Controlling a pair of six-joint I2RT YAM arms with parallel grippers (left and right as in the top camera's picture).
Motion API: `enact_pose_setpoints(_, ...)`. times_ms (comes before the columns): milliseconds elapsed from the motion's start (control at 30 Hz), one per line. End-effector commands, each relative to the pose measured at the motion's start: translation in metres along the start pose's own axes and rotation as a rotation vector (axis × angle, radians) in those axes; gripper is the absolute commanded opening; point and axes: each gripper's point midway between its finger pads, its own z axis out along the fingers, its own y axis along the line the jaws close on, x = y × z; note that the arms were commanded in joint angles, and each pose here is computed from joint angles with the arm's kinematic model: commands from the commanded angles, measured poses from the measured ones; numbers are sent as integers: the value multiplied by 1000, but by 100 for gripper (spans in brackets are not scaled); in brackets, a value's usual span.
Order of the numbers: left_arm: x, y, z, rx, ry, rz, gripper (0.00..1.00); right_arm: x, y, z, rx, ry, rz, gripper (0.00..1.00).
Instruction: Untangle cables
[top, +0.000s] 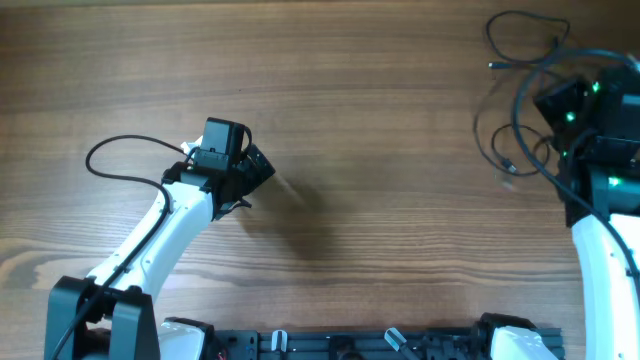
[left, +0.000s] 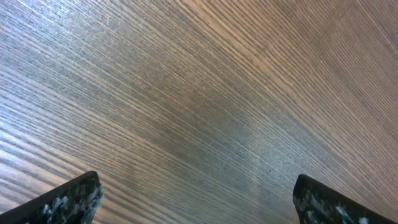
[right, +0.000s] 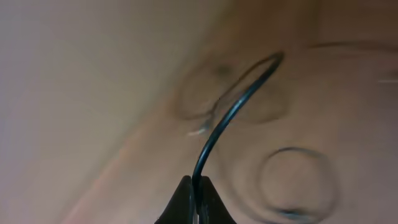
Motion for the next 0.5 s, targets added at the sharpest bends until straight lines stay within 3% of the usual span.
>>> enact_pose_setpoints(0,-3,3,-1,-6,-14,6,100,-18,-76,-9,373,-120,-28,4)
enact_pose_setpoints(100,-3,3,-1,-6,-14,6,100,37,-114,-11,531,86,90,4)
enact_pose_setpoints(167,-3,3,-1,-6,-14,6,100,96,-100,3,452,368,152,4)
enact_pose_setpoints(233,-3,3,-1,-6,-14,6,100,120,-78,30,356,466,252,4)
enact_pose_setpoints(300,-3,3,-1,-6,-14,6,100,127,-64,56,312,467,335,4)
enact_pose_setpoints(400,-3,3,-1,-6,-14,6,100,139,-69,75,427,417,691,4)
enact_pose_setpoints(467,-3,3,-1,-6,-14,6,100,134,-63,83,412,381,779,5)
